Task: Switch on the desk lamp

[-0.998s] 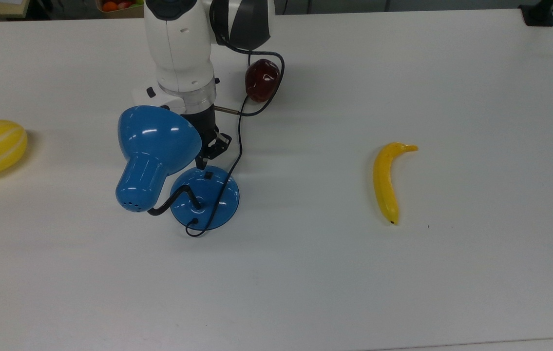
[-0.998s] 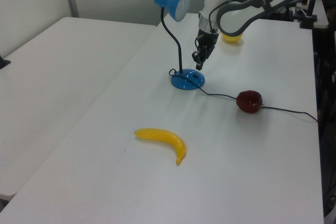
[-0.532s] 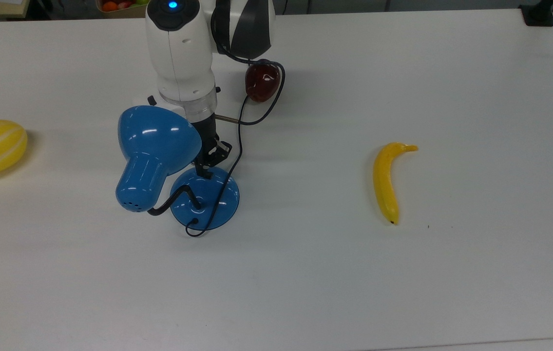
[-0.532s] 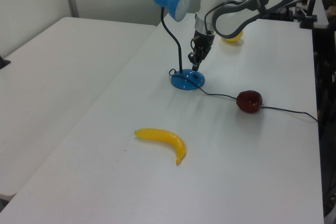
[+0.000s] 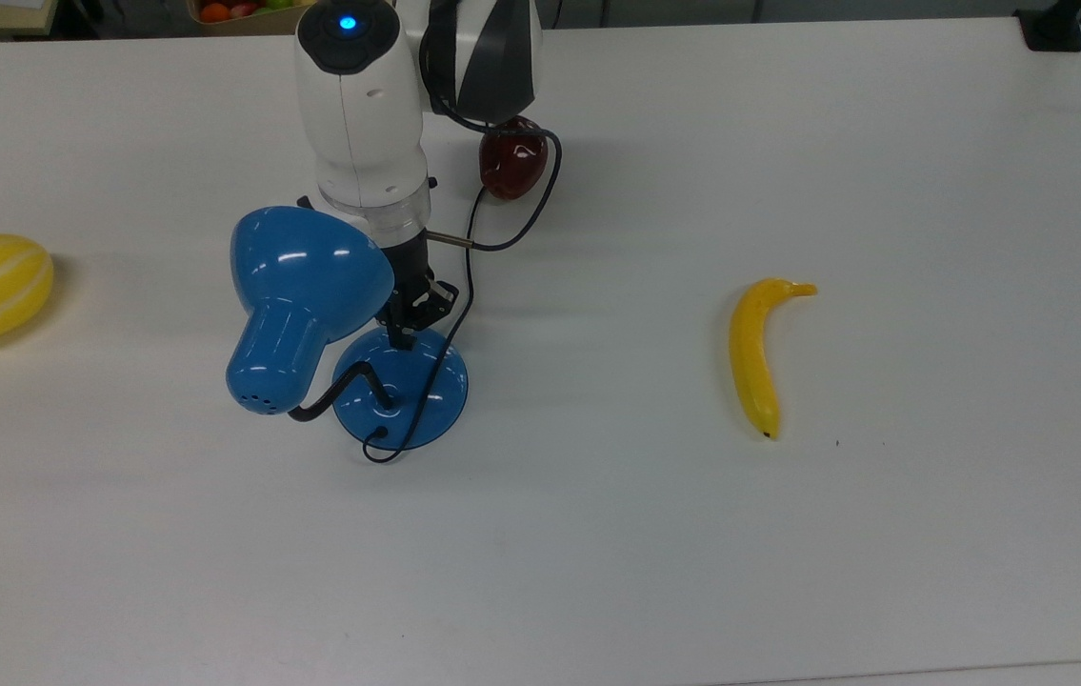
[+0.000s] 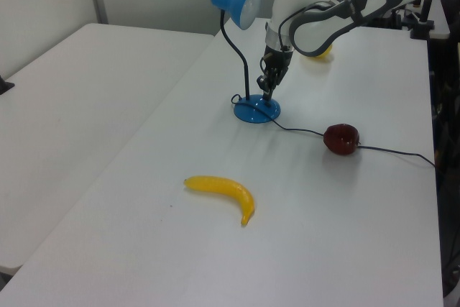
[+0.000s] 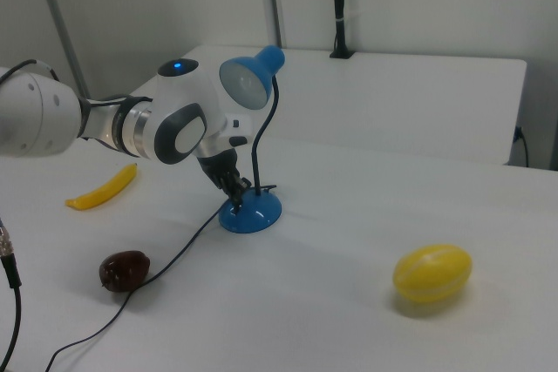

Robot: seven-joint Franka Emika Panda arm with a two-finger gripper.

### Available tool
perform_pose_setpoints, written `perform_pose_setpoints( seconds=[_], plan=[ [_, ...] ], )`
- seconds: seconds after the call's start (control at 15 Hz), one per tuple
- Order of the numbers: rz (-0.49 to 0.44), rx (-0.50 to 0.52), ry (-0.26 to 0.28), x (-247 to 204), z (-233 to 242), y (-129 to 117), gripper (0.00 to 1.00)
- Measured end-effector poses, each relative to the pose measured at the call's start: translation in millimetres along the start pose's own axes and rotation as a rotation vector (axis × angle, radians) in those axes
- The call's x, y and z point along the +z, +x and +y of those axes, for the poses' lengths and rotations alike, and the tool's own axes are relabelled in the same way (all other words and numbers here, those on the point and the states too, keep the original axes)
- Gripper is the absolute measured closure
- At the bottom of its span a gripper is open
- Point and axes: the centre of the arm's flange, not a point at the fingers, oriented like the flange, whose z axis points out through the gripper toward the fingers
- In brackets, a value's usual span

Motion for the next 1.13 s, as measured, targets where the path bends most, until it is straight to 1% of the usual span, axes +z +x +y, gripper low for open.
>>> perform_pose_setpoints(
  seconds=[0.33,0.73,1.13],
  plan=[
    [-0.006,-0.002,-0.006,6.6,-2.8,-1.2,0.99],
    [0.012,0.022,-0.042,9.7,-8.7,0.5,0.99],
    [0.015,0.024,-0.046,9.7,-9.5,1.3,0.99]
  ],
)
